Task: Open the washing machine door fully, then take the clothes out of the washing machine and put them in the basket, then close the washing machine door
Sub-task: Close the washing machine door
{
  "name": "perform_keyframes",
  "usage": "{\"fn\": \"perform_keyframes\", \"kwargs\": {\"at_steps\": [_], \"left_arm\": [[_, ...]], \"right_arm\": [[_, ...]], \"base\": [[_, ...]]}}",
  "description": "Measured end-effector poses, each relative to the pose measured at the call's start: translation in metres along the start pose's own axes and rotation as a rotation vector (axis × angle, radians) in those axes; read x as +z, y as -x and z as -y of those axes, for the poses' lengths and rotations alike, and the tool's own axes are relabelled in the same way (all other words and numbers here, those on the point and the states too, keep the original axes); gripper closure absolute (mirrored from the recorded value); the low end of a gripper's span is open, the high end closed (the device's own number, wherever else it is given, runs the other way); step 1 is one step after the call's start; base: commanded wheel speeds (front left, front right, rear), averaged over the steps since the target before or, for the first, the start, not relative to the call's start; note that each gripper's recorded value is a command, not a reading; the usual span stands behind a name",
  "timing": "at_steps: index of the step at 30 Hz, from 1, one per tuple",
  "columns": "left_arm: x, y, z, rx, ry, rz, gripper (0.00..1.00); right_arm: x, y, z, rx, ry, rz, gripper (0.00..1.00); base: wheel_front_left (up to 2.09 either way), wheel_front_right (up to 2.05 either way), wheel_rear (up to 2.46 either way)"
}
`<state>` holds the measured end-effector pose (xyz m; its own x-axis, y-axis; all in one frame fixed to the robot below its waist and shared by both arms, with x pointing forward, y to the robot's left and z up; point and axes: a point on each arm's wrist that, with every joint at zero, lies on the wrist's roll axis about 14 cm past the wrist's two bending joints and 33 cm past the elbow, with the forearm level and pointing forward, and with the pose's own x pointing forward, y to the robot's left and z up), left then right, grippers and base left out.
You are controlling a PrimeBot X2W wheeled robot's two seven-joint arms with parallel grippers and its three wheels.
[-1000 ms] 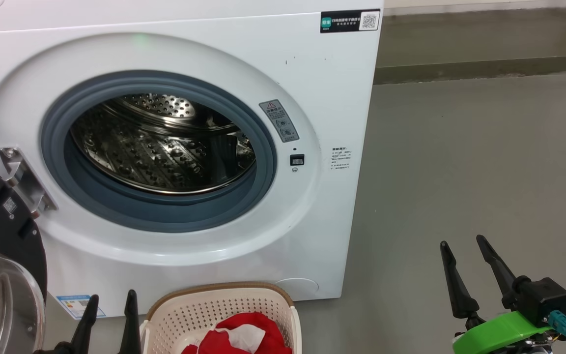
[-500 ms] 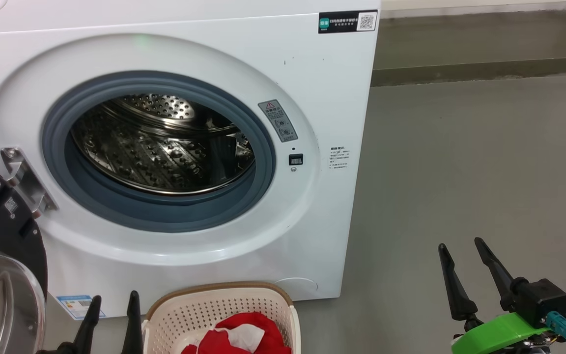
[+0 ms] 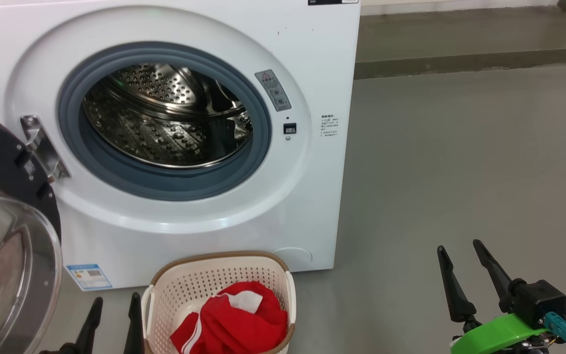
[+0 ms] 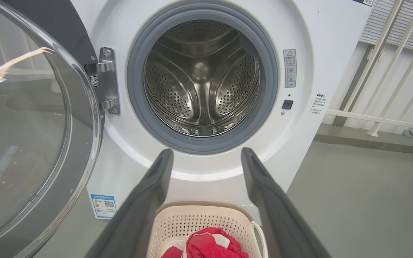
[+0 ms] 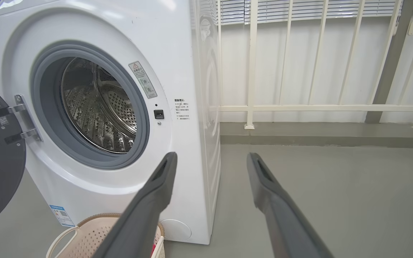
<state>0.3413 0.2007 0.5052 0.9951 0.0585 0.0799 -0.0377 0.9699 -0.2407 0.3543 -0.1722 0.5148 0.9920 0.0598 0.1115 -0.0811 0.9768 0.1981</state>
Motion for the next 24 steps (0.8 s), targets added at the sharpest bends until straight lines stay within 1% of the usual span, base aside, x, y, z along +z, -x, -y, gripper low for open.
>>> {"fn": "perform_keyframes", "kwargs": {"at_steps": [5,9,20,24], "left_arm": [[-0.002,0.003,-0.002,0.003,-0.005,-0.006,0.00],[-0.003,0.005,-0.004,0.007,-0.006,-0.011,0.00],[-0.007,0.010,-0.009,0.023,-0.006,-0.023,0.00],[-0.005,0.014,-0.018,0.056,-0.010,-0.018,0.00]], "right_arm": [[0.000,0.000,-0.001,0.003,0.000,0.001,0.00],[0.001,-0.001,-0.002,0.006,0.000,0.002,0.00],[0.000,-0.003,-0.007,0.023,0.000,0.001,0.00],[-0.002,-0.008,-0.013,0.042,0.001,-0.006,0.00]], "base": [[-1.25,1.25,0.00],[-0.64,0.64,0.00],[-0.04,0.04,0.00],[0.00,0.00,0.00]]}}
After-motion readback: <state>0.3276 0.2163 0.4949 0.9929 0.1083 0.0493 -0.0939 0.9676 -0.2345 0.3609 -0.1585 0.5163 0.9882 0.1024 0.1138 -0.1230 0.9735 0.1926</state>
